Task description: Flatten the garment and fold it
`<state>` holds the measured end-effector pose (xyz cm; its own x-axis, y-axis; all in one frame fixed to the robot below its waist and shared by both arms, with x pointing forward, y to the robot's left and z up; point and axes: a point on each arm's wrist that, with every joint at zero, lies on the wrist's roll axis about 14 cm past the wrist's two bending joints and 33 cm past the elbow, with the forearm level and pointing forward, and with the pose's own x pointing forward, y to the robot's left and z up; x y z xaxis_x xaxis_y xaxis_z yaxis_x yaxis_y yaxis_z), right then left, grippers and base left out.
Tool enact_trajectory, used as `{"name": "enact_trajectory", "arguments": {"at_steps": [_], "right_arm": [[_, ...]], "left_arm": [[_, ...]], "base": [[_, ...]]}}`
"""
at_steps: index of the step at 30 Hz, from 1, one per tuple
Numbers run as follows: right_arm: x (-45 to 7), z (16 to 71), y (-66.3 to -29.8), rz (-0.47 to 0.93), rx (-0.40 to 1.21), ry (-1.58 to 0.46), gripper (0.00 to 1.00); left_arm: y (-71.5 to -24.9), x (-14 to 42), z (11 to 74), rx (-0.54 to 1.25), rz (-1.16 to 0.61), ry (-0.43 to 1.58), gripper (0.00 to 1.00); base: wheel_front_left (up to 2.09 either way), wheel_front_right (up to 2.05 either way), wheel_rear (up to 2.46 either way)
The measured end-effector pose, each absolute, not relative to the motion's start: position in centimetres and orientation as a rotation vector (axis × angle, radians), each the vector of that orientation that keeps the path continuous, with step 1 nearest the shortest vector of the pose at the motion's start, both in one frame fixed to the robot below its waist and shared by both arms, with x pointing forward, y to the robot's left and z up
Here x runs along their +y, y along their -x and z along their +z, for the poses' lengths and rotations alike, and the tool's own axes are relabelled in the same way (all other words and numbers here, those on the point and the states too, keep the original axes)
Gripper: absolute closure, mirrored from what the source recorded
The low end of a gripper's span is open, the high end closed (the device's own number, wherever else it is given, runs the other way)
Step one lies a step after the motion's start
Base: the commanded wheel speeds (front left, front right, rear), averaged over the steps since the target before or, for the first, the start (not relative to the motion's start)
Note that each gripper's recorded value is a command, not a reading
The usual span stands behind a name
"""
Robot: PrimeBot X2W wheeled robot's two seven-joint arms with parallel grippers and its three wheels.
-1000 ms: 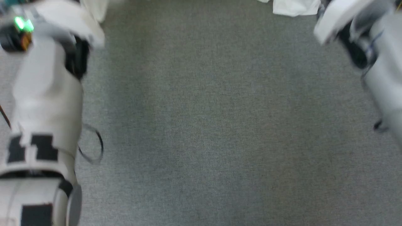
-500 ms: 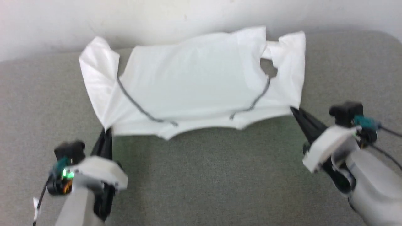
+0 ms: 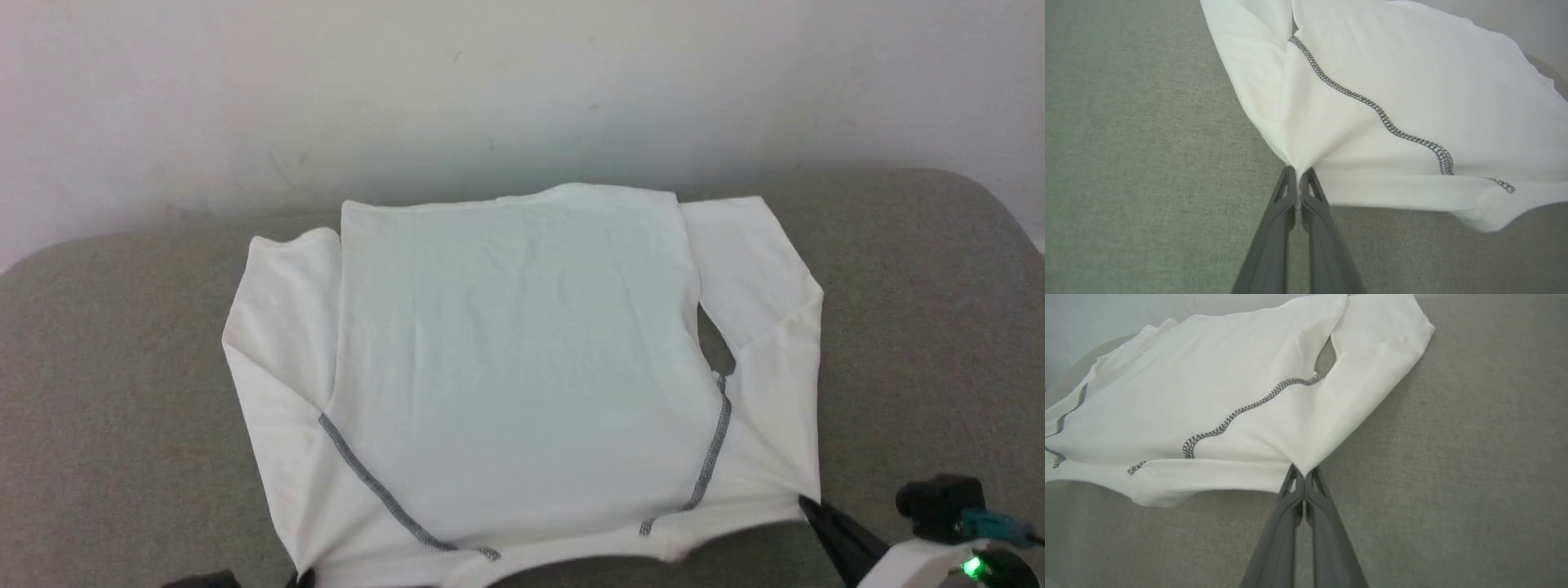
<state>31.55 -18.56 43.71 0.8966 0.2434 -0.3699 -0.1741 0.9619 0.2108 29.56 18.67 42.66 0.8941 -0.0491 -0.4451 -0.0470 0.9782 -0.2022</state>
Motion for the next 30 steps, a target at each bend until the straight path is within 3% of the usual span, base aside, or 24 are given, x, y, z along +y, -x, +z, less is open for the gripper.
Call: {"name": "enact_trajectory", "arguments": {"at_steps": [6,13,14,15,16,21,27,30], "right_arm": [[-17.5,42.7,-26.8,0.177,0.557,-0.195,1.0],[-16.3,40.5,-23.1,0.168,0.74,-0.213,1.0],[-16.0,40.4,-22.9,0.171,0.746,-0.221,0.71],[-15.7,40.6,-23.0,0.177,0.739,-0.224,0.36],[-15.6,40.8,-23.2,0.18,0.726,-0.225,0.0],[-15.8,44.3,-25.9,0.179,0.533,-0.215,0.0],[-18.7,52.0,-30.5,0.077,0.144,-0.199,0.0],[-20.0,54.4,-32.0,0.033,0.032,-0.169,0.0]], "left_arm": [[-25.1,19.1,40.5,0.655,0.036,0.25,1.0],[-23.4,18.9,39.0,0.747,0.04,0.283,1.0],[-23.5,18.7,39.0,0.745,0.038,0.295,0.67],[-23.5,18.5,38.9,0.743,0.032,0.299,0.02],[-23.6,18.4,38.9,0.738,0.026,0.303,0.0],[-25.7,18.6,40.9,0.624,0.025,0.333,0.0],[-31.8,20.4,48.9,0.27,0.042,0.324,0.0],[-35.0,21.4,53.1,0.093,0.054,0.274,0.0]], "base": [[0.0,0.0,0.0],[0.0,0.0,0.0],[0.0,0.0,0.0],[0.0,0.0,0.0],[0.0,0.0,0.0],[0.0,0.0,0.0],[0.0,0.0,0.0],[0.0,0.0,0.0]]}}
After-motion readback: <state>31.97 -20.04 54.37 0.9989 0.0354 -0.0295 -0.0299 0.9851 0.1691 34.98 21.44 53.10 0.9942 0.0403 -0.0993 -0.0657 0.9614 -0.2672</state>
